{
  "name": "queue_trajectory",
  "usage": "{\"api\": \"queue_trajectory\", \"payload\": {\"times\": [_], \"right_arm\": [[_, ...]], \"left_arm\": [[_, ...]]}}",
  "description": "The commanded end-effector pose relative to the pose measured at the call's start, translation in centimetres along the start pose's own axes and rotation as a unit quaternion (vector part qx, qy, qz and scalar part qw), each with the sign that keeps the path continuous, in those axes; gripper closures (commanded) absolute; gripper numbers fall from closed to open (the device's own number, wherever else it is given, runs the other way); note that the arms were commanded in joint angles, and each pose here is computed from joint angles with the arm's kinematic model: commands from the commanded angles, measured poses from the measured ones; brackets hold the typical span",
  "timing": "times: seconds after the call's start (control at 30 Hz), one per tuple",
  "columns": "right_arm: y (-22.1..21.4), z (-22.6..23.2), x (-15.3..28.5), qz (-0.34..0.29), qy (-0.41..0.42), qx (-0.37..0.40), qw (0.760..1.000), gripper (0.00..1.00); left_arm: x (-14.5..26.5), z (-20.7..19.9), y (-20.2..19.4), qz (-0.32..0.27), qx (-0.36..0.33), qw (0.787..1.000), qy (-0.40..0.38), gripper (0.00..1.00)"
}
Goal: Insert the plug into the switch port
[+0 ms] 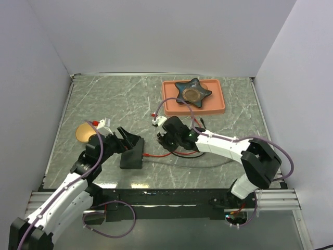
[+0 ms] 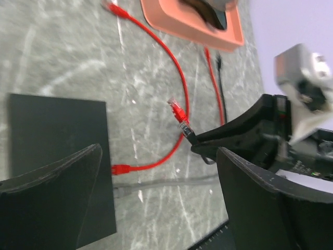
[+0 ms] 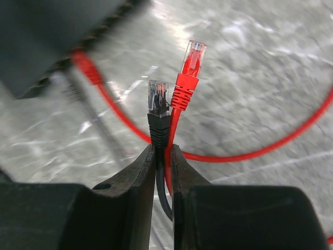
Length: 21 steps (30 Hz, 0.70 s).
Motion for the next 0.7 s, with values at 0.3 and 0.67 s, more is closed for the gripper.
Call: {"api": "queue_trajectory", "payload": {"times": [0.3, 0.67], "right_arm": [[1.8, 3.6, 2.0, -0.071, 0.085, 0.054, 0.992, 0.80], [1.7, 4.9, 3.5, -0.093, 0.116, 0.081, 0.986, 0.79]], "left_arm": [[-3.7, -5.6, -2.4, 0.052, 0.032, 0.988, -0.142, 0.16], [-6.5, -5.9, -4.4, 0.073, 0.036, 0.992, -0.100, 0.26]]}}
Point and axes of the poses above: each gripper's point midway between its finger pads, its own x axis back along the fingers, its own z axis along the line the jaws close on, y = z × x, the point moved 2 cm from there along x, back along the fingers, and after that the axes turned 6 degrees about -x, right-handed, at the moved point
